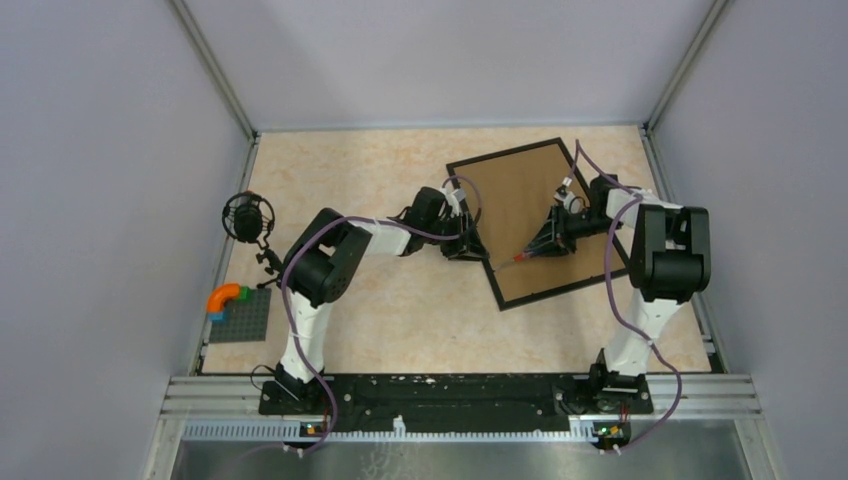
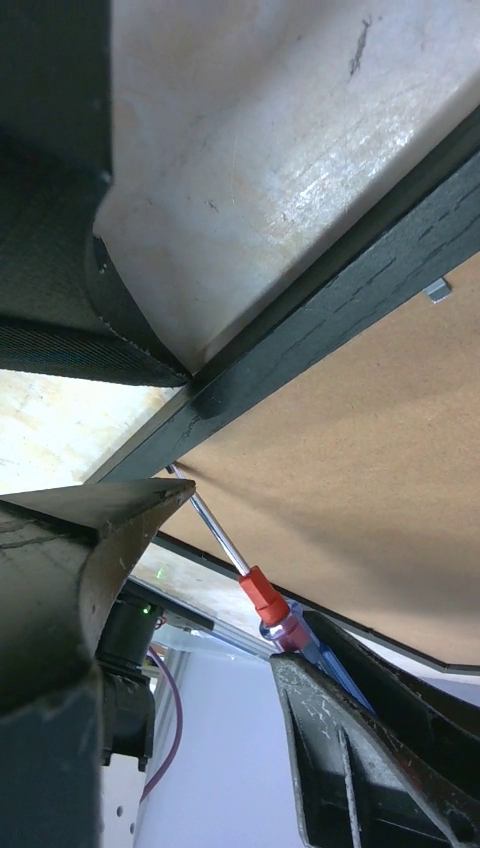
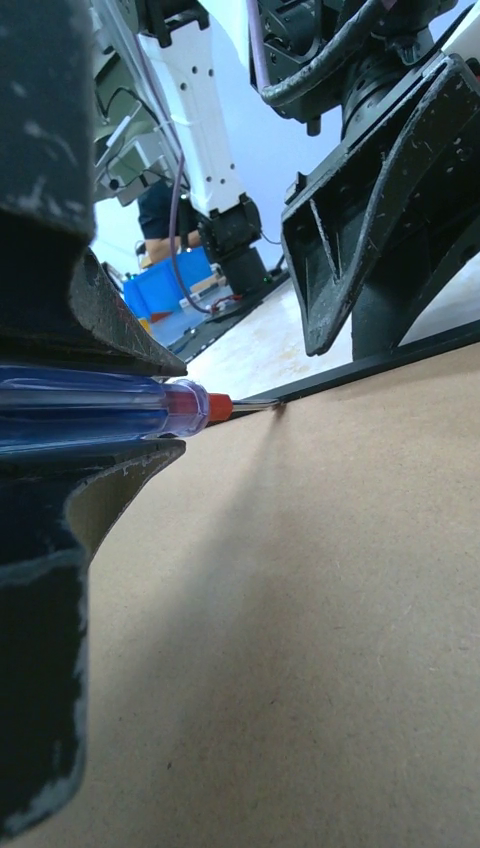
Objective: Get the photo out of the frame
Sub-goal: Release the photo frame item from the photo frame.
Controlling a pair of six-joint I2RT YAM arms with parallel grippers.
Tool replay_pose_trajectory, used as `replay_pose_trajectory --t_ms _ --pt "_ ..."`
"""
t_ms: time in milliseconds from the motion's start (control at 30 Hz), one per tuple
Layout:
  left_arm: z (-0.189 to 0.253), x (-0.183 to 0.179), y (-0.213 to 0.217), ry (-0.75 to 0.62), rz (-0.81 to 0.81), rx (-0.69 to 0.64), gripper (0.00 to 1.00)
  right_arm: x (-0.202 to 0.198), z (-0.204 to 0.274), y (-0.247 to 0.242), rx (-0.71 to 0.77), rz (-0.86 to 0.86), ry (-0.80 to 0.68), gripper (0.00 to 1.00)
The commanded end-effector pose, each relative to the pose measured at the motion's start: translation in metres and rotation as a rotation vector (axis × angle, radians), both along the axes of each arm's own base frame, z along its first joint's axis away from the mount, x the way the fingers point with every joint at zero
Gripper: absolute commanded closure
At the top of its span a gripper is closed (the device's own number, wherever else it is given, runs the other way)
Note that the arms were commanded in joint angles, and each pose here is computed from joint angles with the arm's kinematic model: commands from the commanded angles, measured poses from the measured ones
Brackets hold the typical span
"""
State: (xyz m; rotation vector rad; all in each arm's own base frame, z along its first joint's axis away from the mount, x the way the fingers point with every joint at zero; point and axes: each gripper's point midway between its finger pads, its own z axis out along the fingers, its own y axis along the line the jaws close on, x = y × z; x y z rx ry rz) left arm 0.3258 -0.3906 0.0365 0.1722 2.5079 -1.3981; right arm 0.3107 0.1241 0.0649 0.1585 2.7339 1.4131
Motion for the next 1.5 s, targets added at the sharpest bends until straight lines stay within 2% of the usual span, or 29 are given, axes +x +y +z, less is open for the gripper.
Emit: replay_pose_trajectory --t_ms 0,533,767,867,1067,1200,1333,1467 --pt "-0.058 0.001 0.003 0.002 0.071 0.153 0.56 -0.039 -0.007 0.016 -0.021 0.091 0.154 1.00" --pt "-0.070 0.011 -0.005 0.028 0.127 0.202 0.59 -0.070 0.038 0.065 -0.078 0.295 0.069 1.00" --pt "-0.073 0.009 -0.002 0.041 0.137 0.219 0.59 -0.052 0.047 0.065 -0.118 0.309 -0.015 1.00" --pt "-0.067 0.011 -0.003 0.020 0.129 0.212 0.59 -0.040 0.053 0.058 -0.138 0.290 -0.079 1.00" --pt "-0.044 0.012 -0.006 -0.036 0.091 0.182 0.59 -0.030 0.051 0.034 -0.103 0.190 -0.068 1.00" --pt "-0.019 0.014 -0.004 -0.127 0.067 0.153 0.55 -0.023 0.056 0.016 -0.061 0.124 -0.071 1.00" --pt "-0.008 0.010 -0.003 -0.192 0.018 0.135 0.52 -0.025 0.056 0.013 -0.068 0.135 -0.110 1.00" --pt "-0.005 0.012 -0.005 -0.232 -0.011 0.134 0.51 0.012 0.058 0.002 -0.072 0.030 -0.146 1.00"
